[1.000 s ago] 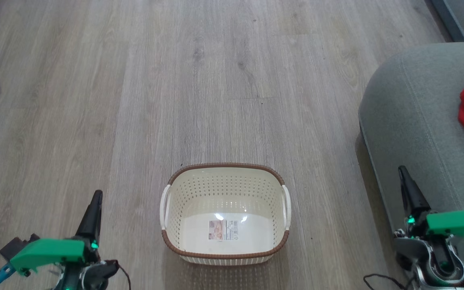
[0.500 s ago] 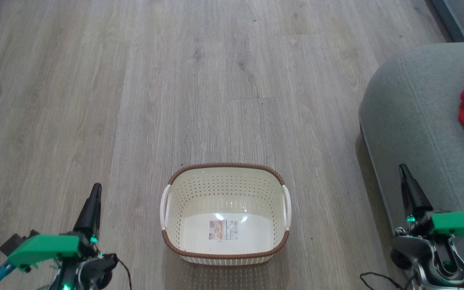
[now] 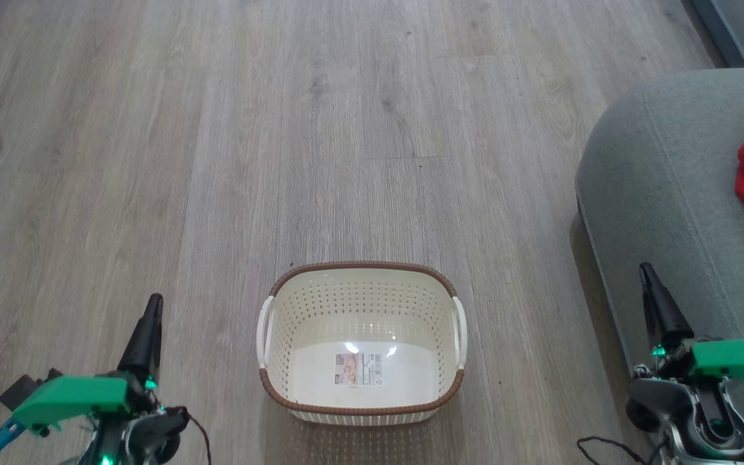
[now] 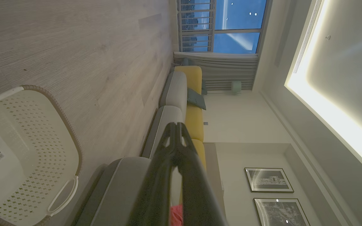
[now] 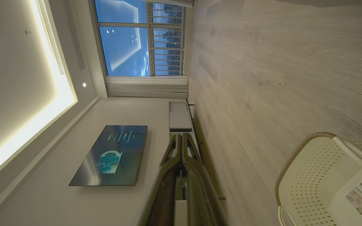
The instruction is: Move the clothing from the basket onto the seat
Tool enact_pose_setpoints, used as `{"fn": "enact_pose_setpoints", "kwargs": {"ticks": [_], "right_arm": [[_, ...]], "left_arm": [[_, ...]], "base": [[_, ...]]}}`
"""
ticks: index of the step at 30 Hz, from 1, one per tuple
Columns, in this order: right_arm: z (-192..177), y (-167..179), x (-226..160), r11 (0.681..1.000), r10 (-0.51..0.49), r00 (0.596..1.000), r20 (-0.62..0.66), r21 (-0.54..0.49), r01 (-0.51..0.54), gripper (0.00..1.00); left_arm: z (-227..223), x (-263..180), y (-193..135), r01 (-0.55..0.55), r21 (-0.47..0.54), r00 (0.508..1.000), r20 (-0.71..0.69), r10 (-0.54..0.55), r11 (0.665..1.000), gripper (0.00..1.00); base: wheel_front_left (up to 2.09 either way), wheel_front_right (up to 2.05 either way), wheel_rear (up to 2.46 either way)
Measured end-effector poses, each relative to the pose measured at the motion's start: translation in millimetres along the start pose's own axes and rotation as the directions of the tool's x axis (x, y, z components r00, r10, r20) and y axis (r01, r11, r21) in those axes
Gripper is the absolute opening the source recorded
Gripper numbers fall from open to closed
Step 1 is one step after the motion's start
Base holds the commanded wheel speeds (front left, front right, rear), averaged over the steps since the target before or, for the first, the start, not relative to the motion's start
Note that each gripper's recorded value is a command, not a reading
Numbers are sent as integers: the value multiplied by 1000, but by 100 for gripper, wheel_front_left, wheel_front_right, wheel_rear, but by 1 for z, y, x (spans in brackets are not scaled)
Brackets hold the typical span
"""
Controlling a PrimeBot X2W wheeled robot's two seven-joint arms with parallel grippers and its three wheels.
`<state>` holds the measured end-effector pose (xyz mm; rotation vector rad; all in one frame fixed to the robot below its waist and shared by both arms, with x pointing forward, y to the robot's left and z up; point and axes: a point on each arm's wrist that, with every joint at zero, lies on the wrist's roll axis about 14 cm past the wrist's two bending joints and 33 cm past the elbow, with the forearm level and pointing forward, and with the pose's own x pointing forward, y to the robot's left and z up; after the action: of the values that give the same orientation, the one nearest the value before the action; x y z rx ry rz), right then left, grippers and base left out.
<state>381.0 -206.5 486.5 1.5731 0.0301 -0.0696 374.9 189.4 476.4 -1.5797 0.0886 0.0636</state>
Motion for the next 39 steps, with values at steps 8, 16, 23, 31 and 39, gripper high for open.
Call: {"fn": "enact_pose_setpoints", "kwargs": {"ticks": [8,16,23,31,39], "right_arm": [[0,0,0,1000,0,1000,0,0,0,0],[0,0,0,1000,0,1000,0,0,0,0],[0,0,0,1000,0,1000,0,0,0,0],[0,0,0,1000,0,1000,0,0,0,0],[0,0,0,1000,0,1000,0,0,0,0]], "left_arm": [[0,0,0,0,0,1000,0,0,1000,0],[0,0,0,0,0,1000,0,0,1000,0],[0,0,0,0,0,1000,0,0,1000,0],[0,0,0,0,0,1000,0,0,1000,0],[0,0,0,0,0,1000,0,0,1000,0]], "base": [[0,0,0],[0,0,0],[0,0,0],[0,0,0],[0,0,0]]}}
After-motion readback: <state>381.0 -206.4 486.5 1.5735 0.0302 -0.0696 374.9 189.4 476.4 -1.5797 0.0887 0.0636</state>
